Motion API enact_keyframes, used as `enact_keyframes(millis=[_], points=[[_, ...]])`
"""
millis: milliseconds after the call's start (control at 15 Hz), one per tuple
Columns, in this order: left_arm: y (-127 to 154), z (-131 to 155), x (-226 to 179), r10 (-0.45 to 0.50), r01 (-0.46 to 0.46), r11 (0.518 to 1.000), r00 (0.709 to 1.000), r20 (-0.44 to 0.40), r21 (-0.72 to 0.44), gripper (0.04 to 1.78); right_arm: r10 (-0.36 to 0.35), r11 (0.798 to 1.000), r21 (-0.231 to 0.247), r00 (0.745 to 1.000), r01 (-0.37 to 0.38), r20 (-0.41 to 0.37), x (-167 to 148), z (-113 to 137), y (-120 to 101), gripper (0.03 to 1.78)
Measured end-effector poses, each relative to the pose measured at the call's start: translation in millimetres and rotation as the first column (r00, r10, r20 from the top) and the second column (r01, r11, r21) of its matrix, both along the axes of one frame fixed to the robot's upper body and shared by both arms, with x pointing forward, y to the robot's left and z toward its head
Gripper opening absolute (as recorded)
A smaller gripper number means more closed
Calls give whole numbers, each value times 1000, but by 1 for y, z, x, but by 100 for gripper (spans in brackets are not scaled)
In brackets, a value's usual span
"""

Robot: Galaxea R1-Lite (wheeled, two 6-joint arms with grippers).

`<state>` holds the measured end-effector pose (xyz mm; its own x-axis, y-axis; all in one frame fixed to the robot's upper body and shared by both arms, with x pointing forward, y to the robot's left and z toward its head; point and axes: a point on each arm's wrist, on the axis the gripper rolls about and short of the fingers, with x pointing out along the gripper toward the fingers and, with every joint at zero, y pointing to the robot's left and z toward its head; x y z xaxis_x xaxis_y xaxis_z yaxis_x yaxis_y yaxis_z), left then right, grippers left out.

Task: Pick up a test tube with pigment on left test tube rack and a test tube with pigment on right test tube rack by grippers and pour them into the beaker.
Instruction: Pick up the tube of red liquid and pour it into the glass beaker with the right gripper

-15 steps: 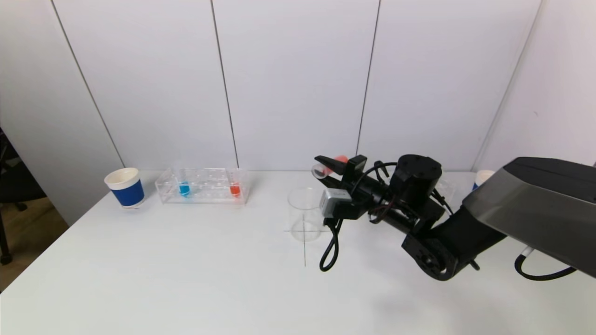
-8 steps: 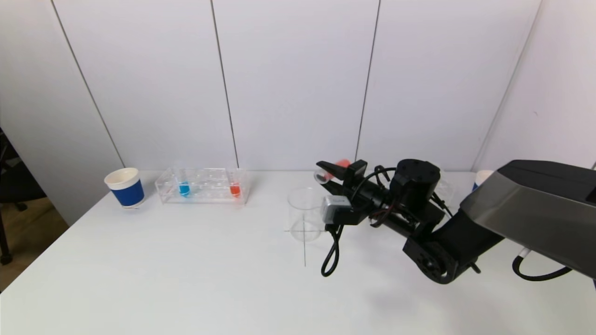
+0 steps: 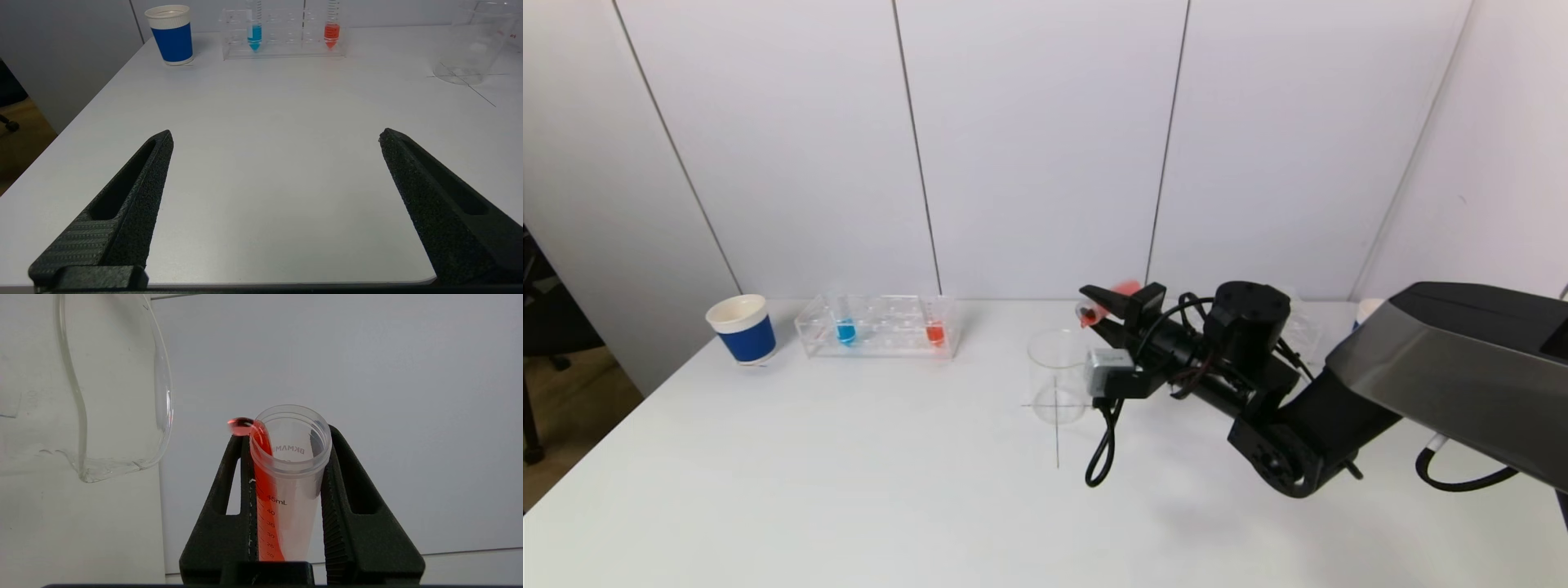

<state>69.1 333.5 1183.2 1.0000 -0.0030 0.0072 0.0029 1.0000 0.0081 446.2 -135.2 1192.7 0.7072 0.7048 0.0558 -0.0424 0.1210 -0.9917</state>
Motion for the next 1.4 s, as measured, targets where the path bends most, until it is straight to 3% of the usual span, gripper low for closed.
enact_keyframes(millis=[933, 1400], points=[[0, 0, 0, 0, 0, 1000, 1000, 0, 0, 176, -14, 999, -52, 1000, 15, 24, 1, 3, 7, 50], [0, 0, 0, 0, 0, 1000, 1000, 0, 0, 176, -13, 995, -99, 999, 17, 46, 3, 7, 8, 50]])
